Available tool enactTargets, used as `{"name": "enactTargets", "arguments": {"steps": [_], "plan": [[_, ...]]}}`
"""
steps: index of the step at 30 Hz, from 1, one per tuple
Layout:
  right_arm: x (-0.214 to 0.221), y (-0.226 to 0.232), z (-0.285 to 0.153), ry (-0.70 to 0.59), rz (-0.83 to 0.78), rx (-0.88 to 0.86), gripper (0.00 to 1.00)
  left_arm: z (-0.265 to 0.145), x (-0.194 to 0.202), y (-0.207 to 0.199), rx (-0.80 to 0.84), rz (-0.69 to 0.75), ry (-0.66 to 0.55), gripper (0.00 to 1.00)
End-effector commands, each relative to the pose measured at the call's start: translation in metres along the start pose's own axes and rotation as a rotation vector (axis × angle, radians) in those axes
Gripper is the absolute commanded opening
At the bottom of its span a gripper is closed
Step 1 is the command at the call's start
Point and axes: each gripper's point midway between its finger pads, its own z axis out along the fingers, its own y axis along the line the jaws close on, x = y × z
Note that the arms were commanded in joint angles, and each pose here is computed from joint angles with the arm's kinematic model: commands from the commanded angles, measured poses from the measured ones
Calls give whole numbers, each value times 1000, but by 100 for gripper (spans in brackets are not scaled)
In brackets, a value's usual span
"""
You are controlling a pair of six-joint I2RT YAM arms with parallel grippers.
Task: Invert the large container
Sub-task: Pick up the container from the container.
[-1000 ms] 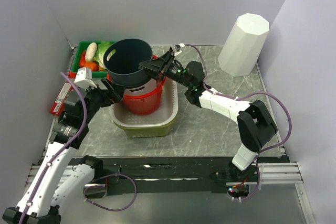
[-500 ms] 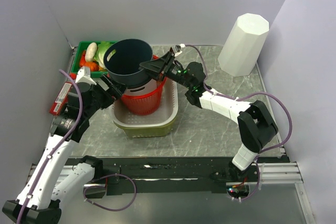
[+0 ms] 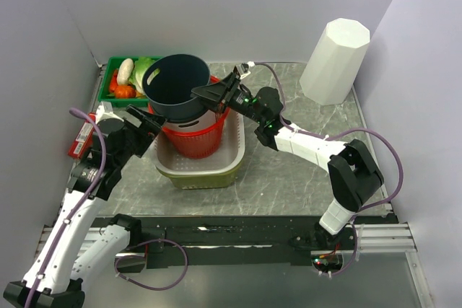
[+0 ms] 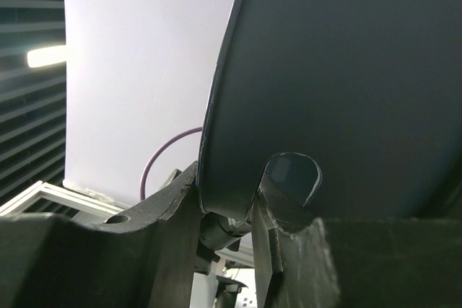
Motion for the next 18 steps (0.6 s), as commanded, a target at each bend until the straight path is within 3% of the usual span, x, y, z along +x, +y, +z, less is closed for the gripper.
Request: {"name": "enactTargets", "arguments": {"steps": [1,18], "plan": [[10,45,-6,9,-73,-110,33,5,-4,-1,5,-61,-27,96],[17,71,1,45,-90,-209,33,25,13,42,-90,9,-12,96]]}}
